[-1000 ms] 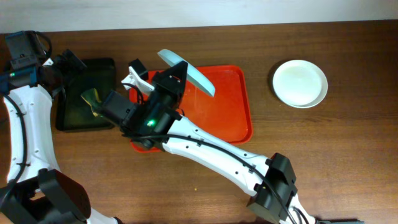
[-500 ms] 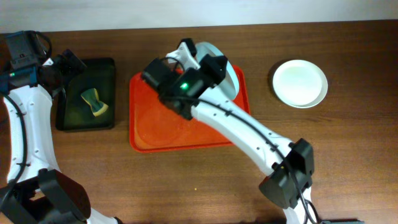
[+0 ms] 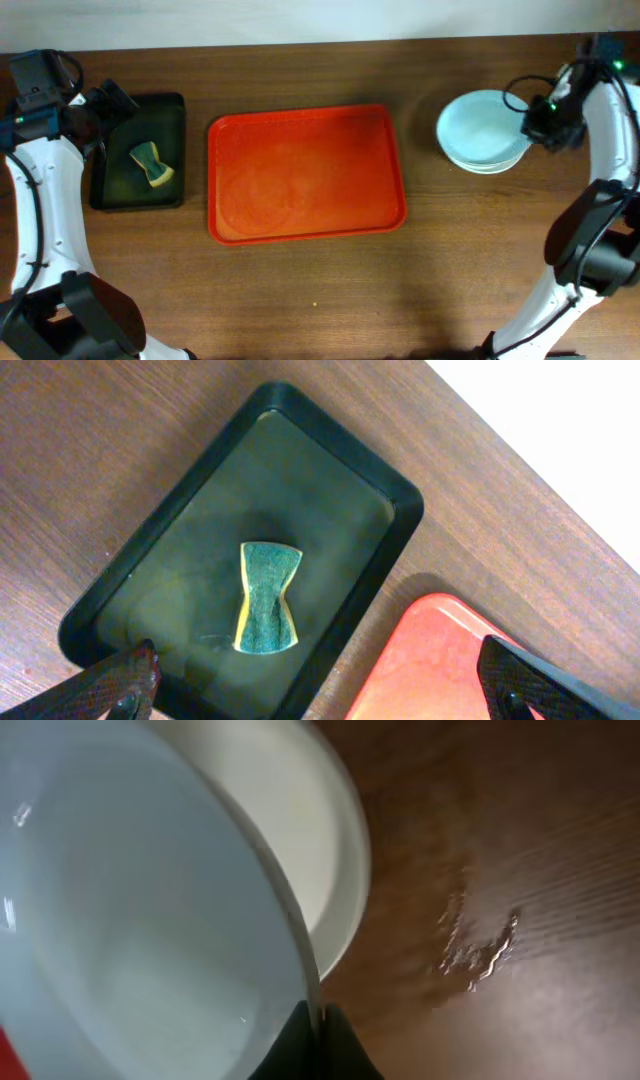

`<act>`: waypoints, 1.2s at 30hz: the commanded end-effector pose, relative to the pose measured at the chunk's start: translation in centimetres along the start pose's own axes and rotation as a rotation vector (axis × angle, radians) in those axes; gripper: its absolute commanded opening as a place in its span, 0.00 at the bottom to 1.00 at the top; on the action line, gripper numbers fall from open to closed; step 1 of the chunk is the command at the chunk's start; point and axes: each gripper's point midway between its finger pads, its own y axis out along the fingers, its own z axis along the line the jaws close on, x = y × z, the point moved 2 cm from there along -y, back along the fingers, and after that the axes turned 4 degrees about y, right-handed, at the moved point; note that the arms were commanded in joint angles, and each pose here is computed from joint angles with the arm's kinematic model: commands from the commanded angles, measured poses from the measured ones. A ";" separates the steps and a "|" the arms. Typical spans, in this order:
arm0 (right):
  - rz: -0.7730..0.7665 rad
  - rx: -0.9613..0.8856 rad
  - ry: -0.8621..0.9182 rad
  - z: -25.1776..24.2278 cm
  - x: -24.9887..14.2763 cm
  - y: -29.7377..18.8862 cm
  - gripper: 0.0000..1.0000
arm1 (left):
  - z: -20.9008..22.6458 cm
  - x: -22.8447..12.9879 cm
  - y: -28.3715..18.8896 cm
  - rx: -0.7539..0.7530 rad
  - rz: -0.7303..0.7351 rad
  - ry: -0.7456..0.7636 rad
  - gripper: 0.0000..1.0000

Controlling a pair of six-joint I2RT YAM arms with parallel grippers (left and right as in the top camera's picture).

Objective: Clean dirty plates on tray and stack at the side

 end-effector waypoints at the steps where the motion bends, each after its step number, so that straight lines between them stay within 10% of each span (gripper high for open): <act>1: -0.023 0.027 0.082 -1.5 0.3 0.6 0.15 | -0.1 0.2 0.0 -0.009 -0.001 0.000 0.99; 4: -0.055 0.040 0.072 -1.2 0.9 1.1 0.17 | -0.1 0.2 0.0 -0.009 -0.001 0.000 0.99; 7: -0.076 0.064 0.043 0.2 1.4 0.4 0.62 | -0.1 0.2 0.0 -0.009 -0.001 0.000 0.99; 10: -0.111 0.073 0.035 0.9 1.7 -3.9 0.85 | -0.1 0.2 0.0 -0.009 -0.001 -0.001 0.99; 16: -0.214 0.002 0.059 -0.2 0.2 -11.3 0.93 | -0.1 0.2 0.0 -0.009 -0.001 0.000 0.99; 18: -0.154 -0.084 0.151 -2.2 -0.7 -9.4 0.81 | -0.1 0.2 0.0 -0.009 -0.001 0.000 0.99; 21: -0.052 -0.118 0.263 -3.2 -2.3 -3.6 0.11 | -0.1 0.2 0.0 -0.009 -0.001 0.000 0.99; 22: -0.040 -0.136 0.288 -3.7 -2.7 -2.2 0.04 | -0.1 0.2 0.0 -0.009 -0.001 0.000 0.99; 36: -0.099 0.179 0.114 1.5 -2.1 3.6 0.04 | -0.1 0.2 0.0 -0.009 -0.001 0.000 0.99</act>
